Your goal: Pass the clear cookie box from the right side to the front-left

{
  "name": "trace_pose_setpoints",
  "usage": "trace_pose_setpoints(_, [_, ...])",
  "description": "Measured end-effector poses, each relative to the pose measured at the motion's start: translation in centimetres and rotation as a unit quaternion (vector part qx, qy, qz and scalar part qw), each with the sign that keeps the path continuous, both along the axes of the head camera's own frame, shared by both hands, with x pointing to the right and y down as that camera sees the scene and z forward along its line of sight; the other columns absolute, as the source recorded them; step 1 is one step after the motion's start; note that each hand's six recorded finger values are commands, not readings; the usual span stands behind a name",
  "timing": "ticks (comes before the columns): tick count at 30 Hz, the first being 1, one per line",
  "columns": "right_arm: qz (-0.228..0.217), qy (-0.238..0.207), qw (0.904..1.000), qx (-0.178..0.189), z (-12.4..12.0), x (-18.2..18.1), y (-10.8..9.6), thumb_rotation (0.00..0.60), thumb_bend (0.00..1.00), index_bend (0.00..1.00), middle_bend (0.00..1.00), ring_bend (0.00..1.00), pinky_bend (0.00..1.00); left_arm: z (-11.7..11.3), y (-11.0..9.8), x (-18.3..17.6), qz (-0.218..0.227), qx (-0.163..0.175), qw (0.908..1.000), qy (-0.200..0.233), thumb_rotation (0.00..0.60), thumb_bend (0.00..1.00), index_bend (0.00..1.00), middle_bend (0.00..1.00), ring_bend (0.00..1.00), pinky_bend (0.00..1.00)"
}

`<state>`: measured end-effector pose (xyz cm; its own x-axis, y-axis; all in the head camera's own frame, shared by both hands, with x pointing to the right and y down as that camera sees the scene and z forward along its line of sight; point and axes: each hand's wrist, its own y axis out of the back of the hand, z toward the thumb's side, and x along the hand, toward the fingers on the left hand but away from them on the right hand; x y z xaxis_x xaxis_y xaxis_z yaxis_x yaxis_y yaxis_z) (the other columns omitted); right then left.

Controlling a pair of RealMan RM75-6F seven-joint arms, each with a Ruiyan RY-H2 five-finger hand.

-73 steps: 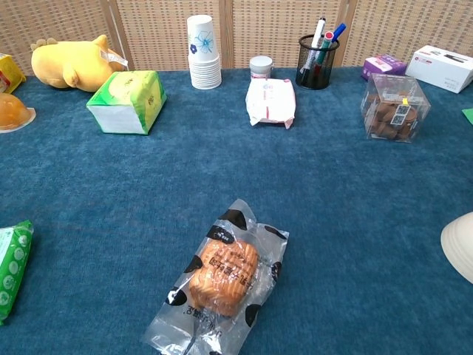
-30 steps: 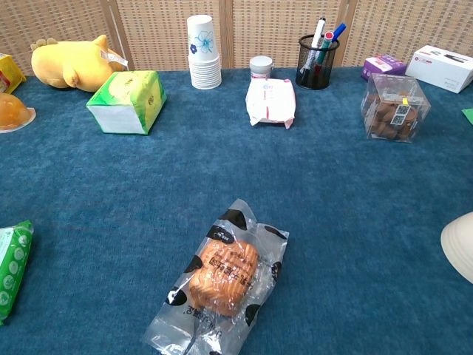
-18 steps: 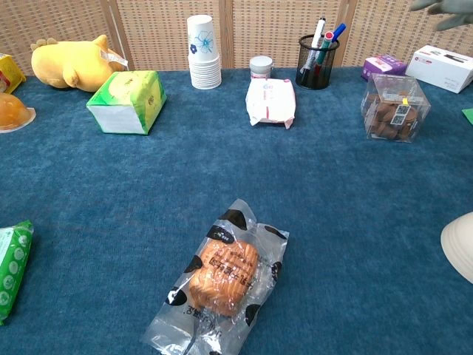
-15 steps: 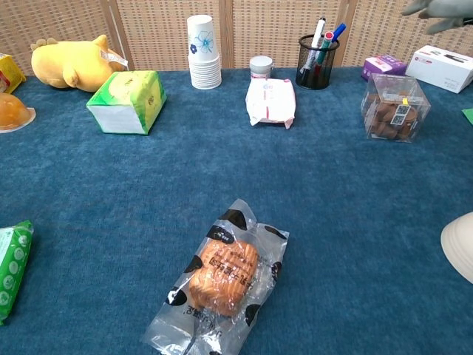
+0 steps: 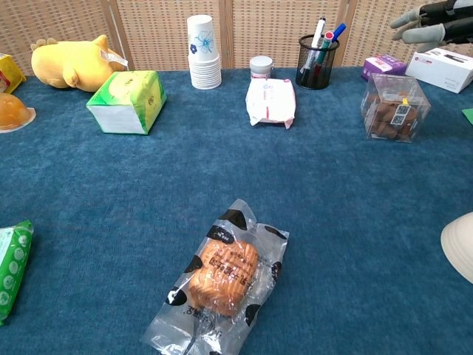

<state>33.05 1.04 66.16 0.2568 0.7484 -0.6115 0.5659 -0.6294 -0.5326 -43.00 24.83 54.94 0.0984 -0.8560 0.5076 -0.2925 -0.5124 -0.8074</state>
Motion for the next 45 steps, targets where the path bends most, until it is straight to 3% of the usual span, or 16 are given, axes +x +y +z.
trace_pose_setpoints(18, [0.015,0.080,0.9957,-0.045,4.2,1.9,-2.3,0.368,0.40,0.13,0.14,0.04,0.10,0.0,0.4,0.1,-0.005,-0.006,1.0000,0.000,0.600,0.30,0.31,0.14,0.00,0.00])
trace_pose_setpoints(28, [0.014,0.100,0.9926,-0.069,6.1,1.2,-2.7,0.366,0.40,0.15,0.16,0.08,0.10,0.1,0.6,0.2,-0.006,-0.008,0.9999,-0.002,0.600,0.30,0.31,0.14,0.00,0.00])
trace_pose_setpoints(34, [0.011,0.091,0.9922,-0.085,6.6,0.2,-2.3,0.373,0.37,0.15,0.22,0.21,0.16,0.3,0.5,0.2,-0.005,-0.010,0.9999,-0.001,0.600,0.30,0.31,0.14,0.00,0.00])
trace_pose_setpoints(45, [-0.001,0.023,0.9934,-0.113,5.5,-3.4,0.2,0.397,0.31,0.12,0.23,0.19,0.23,1.0,0.4,0.2,-0.001,-0.013,0.9998,0.012,0.600,0.30,0.31,0.14,0.00,0.00])
